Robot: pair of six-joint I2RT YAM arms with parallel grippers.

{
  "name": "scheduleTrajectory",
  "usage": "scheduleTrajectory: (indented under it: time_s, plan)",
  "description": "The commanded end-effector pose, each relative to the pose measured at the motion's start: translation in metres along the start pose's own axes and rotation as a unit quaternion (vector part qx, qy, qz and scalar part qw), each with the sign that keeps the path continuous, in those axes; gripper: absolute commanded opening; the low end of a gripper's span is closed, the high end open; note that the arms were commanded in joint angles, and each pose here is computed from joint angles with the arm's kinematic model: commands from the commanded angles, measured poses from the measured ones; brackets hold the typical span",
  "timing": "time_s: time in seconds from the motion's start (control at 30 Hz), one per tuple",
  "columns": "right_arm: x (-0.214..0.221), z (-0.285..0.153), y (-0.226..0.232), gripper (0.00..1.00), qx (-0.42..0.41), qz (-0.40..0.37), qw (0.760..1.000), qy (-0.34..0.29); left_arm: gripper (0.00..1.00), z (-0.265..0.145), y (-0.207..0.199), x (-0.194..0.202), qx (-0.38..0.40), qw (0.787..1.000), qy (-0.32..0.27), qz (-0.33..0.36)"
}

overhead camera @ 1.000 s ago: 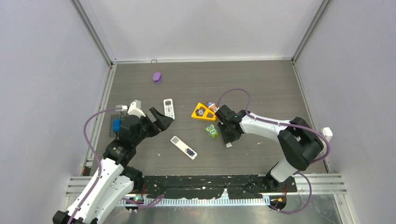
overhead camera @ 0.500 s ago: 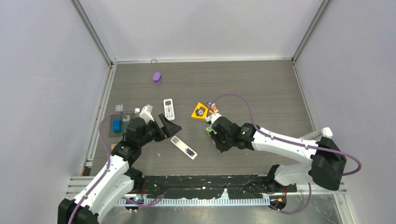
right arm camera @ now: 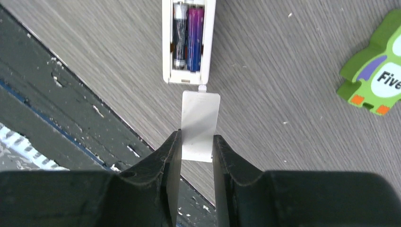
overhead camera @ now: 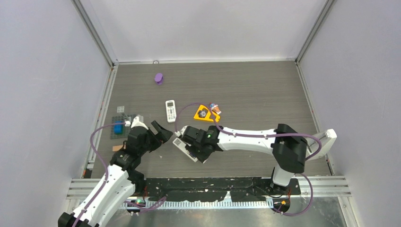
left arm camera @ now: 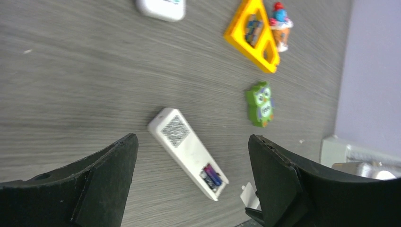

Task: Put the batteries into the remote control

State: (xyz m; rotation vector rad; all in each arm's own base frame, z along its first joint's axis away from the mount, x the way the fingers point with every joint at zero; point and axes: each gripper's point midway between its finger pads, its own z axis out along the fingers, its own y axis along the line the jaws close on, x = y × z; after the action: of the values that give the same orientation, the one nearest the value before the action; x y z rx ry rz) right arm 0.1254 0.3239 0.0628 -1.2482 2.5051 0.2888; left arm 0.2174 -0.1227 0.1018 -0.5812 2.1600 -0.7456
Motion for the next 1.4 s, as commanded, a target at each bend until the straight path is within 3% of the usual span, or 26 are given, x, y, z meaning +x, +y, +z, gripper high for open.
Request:
scheduleTrajectory:
  time_s: [0.0, 0.3, 0.53, 1.37]
  plan:
    - [-0.022, -0.004, 0.014, 0.24, -0.011, -0.007, 1.000, -0.002, 0.86, -0.005, 0.029, -0.015, -0.073, 0.996, -0.051, -0.023]
    - [-0.026, 0.015, 0.016, 0.24, 0.003, -0.023, 1.000, 0.015, 0.74, -0.028, 0.046, -0.038, -0.103, 0.984, -0.132, -0.051]
    - [-0.033, 0.027, 0.013, 0.24, 0.017, -0.033, 0.999, 0.015, 0.72, -0.040, 0.051, -0.046, -0.100, 0.978, -0.170, -0.065]
    - [-0.051, 0.039, 0.006, 0.33, 0.050, -0.033, 0.998, 0.003, 0.72, -0.038, 0.051, -0.045, -0.102, 0.980, -0.163, -0.055]
